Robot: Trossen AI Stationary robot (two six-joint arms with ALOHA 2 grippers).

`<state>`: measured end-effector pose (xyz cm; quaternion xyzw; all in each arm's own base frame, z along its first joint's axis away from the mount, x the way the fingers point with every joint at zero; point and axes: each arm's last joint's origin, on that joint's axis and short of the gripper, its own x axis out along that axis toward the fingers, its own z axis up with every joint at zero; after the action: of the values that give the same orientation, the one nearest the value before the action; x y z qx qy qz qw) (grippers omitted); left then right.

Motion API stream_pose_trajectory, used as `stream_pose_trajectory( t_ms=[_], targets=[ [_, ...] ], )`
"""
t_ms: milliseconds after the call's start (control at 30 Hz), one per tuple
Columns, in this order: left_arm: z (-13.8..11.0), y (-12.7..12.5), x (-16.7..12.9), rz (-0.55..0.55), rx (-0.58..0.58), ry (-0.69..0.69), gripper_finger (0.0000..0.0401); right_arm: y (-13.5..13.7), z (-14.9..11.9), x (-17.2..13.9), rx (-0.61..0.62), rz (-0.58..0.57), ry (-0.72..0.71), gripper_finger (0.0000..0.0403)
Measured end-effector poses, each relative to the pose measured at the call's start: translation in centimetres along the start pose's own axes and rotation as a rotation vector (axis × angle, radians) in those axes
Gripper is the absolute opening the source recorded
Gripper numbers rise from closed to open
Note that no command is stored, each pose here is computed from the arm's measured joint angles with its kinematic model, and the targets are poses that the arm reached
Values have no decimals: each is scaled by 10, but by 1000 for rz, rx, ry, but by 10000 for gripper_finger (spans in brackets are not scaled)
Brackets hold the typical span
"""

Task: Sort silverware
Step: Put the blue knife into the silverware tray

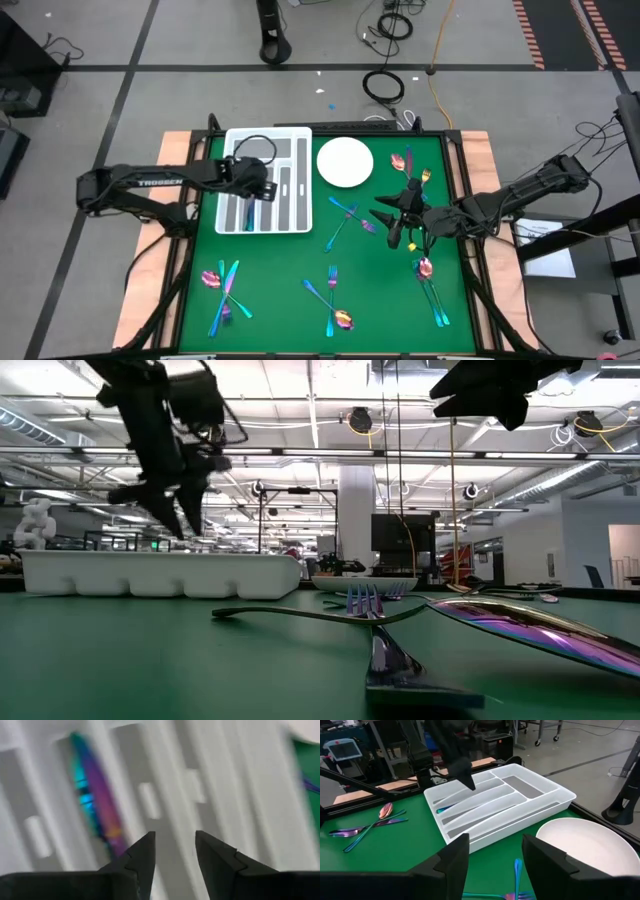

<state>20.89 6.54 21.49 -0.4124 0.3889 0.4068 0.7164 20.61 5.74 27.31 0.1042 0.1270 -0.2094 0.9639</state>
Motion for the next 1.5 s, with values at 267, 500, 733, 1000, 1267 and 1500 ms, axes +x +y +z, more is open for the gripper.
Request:
stream_pose_trajectory(
  t_ms=[267, 500, 733, 1000, 1267, 1500],
  targets=[
    [-15, -37, -34, -187, 262, 8, 141, 1, -1, 0, 2, 23, 16, 171],
    [-45, -56, -46, -298, 469, 18, 141, 3, -2, 0, -3, 110, 56, 171],
    [-82, -67, -59, -384, 613, 65, 141, 5, -3, -1, -5, 193, 96, 171],
    [-124, -73, -71, -433, 657, 82, 141, 5, -5, -1, 3, 207, 116, 171],
    [-168, -74, -76, -435, 655, 123, 141, 5, -5, -1, 76, 202, 125, 171],
    [-198, -69, -78, -391, 430, 314, 141, 12, -9, -7, 146, 230, 153, 171]
  ],
)
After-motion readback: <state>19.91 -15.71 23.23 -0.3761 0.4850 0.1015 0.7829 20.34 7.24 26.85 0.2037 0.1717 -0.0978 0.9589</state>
